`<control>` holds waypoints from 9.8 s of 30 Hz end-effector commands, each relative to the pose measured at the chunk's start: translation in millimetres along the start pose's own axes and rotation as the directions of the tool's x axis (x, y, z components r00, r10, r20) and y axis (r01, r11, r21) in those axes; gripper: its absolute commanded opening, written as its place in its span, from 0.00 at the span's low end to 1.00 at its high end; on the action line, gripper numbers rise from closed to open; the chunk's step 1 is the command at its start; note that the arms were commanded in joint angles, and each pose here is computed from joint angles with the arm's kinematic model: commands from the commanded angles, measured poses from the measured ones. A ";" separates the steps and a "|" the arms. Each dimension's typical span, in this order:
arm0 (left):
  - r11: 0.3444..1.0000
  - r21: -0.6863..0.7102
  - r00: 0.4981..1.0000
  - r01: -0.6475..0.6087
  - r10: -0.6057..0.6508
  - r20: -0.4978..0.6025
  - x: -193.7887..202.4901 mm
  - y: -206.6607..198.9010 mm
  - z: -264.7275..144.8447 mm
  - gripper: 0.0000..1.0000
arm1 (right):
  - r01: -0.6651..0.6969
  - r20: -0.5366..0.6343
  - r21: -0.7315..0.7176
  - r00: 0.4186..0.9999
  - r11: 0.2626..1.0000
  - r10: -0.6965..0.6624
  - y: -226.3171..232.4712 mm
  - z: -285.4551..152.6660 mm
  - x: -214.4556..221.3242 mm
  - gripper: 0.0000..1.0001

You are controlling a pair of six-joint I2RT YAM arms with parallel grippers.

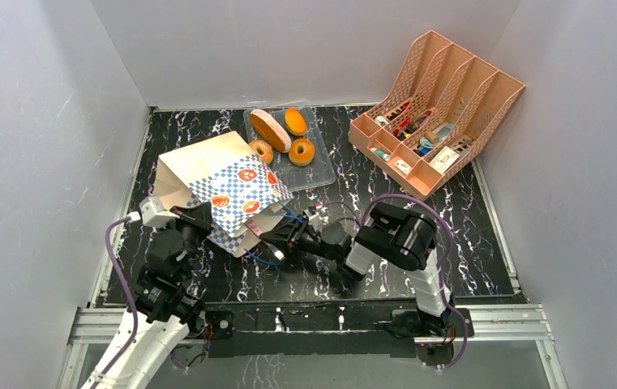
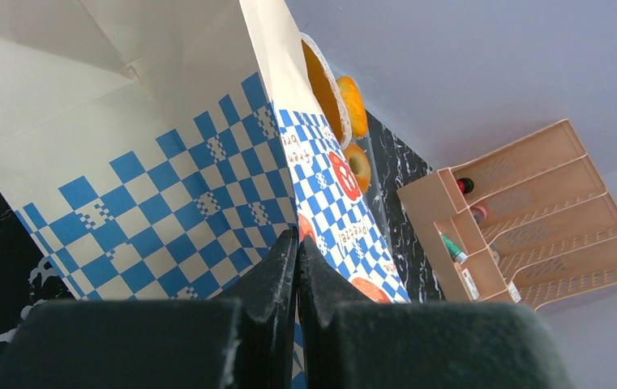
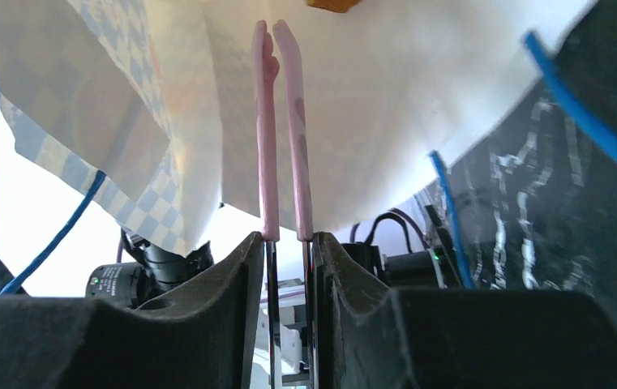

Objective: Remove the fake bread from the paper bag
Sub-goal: Take out the fake bread from the paper bag.

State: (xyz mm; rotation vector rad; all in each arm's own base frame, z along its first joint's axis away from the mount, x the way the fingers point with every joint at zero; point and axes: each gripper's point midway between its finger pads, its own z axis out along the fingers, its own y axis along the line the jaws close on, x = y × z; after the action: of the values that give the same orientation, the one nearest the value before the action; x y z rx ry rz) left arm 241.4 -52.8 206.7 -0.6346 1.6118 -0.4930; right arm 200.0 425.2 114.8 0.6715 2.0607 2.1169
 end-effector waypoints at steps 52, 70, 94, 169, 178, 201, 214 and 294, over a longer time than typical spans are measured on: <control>0.987 0.040 0.988 0.156 -0.157 0.017 -22.9 -15.3 -22.0 0.00 | 0.019 0.020 -0.048 1.000 0.999 -0.019 -12.2 57.3 -35.9 0.30; 0.987 0.045 0.988 0.156 -0.156 -0.012 -14.6 -16.6 -18.7 0.00 | 0.032 0.007 -0.029 0.999 0.999 -0.032 -14.9 59.7 -37.0 0.32; 0.992 0.020 0.991 0.126 -0.125 -0.044 -6.4 -12.4 -17.0 0.00 | 0.091 -0.029 -0.056 0.995 0.994 -0.093 0.1 72.7 -37.8 0.34; 0.989 0.007 0.986 0.147 -0.145 -0.079 10.6 -3.9 -15.1 0.00 | 0.144 -0.077 -0.103 0.985 0.984 -0.152 21.2 71.0 -31.5 0.35; 0.989 0.011 0.987 0.146 -0.144 -0.075 9.0 -4.4 -16.2 0.00 | 0.155 -0.075 -0.080 0.984 0.985 -0.161 15.4 63.6 -30.3 0.35; 0.988 0.013 0.985 0.154 -0.152 -0.084 12.9 -3.5 -15.6 0.00 | 0.151 -0.062 -0.059 0.986 0.987 -0.154 5.5 59.8 -32.3 0.35; 0.987 0.013 0.983 0.162 -0.160 -0.093 15.3 -3.4 -16.2 0.00 | 0.154 -0.075 -0.076 0.984 0.985 -0.160 10.1 72.4 -32.4 0.36; 0.995 0.069 0.974 0.069 -0.052 -0.219 26.8 -25.0 -16.3 0.00 | 0.152 -0.208 -0.109 0.963 0.982 -0.172 20.3 108.4 -15.4 0.00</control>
State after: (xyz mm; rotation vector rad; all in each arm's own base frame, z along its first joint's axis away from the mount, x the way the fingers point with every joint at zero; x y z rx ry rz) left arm 228.2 -88.6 176.9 -0.6016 1.8332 -0.6380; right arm 267.7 525.3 96.8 0.3252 2.1490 2.1531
